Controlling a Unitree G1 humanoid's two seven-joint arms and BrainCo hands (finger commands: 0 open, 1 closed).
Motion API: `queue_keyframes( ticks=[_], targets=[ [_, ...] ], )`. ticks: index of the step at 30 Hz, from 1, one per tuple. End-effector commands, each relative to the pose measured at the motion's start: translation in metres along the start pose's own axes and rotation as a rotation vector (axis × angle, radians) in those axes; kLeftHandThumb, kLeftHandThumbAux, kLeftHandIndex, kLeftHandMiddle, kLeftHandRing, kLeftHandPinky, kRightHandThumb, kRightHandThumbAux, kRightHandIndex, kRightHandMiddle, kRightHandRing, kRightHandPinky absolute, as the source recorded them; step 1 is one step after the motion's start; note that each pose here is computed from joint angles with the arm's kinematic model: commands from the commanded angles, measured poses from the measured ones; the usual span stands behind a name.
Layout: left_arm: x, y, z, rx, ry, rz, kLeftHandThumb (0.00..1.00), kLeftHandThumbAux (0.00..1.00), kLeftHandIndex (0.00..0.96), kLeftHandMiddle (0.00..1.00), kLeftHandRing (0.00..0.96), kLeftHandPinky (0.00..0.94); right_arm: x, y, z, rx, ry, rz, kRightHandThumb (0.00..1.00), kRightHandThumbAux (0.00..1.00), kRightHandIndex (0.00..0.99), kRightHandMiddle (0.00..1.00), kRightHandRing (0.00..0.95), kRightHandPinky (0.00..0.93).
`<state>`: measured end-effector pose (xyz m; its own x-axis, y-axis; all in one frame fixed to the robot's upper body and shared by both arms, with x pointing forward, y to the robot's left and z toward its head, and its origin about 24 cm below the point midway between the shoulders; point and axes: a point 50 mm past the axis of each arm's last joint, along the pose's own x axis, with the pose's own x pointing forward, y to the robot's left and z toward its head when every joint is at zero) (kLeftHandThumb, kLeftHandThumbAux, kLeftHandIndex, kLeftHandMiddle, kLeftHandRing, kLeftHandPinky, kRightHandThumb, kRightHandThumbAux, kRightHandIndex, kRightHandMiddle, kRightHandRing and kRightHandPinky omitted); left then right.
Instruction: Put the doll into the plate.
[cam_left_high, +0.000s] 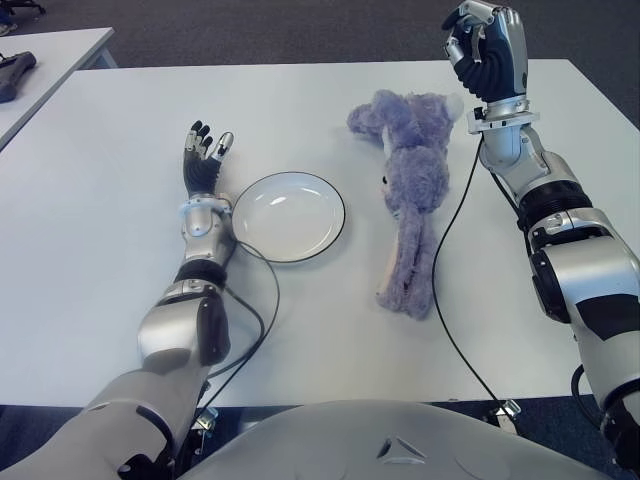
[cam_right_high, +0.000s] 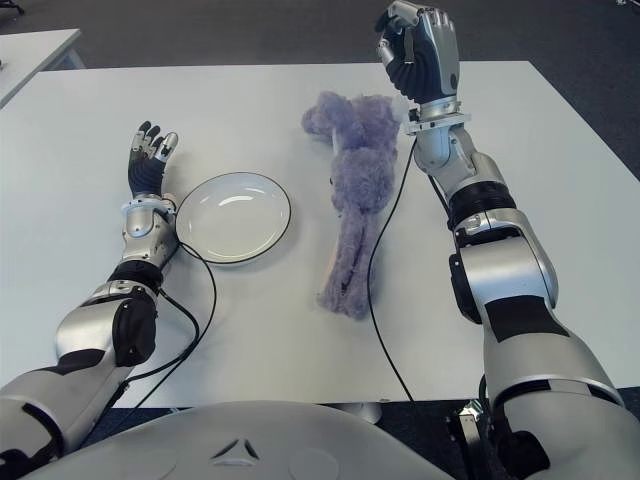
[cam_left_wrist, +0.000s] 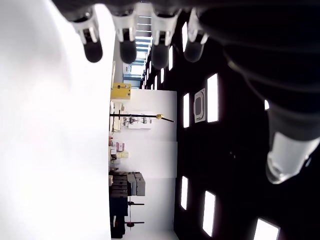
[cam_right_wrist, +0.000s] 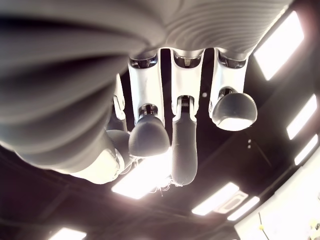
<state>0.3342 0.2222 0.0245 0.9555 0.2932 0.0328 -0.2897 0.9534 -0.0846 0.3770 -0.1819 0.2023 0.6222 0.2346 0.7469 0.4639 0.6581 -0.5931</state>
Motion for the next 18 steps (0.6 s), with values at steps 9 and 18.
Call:
queue_keyframes(
  ticks=[9, 18],
  targets=[
    [-0.106, 0.016, -0.113, -0.019, 0.475, 0.091, 0.0, 0.592, 0.04, 0.094, 0.047, 0.0, 0.004, 0.0, -0.007, -0.102, 0.021, 0.216, 0.685, 0.717, 0.439, 0.818, 0.816, 0.787],
    [-0.106, 0.015, -0.113, -0.022, 0.475, 0.096, 0.0, 0.597, 0.039, 0.093, 0.047, 0.0, 0.001, 0.003, -0.014, -0.127, 0.05, 0.425, 0.667, 0.731, 0.408, 0.456, 0.44, 0.394]
  ],
)
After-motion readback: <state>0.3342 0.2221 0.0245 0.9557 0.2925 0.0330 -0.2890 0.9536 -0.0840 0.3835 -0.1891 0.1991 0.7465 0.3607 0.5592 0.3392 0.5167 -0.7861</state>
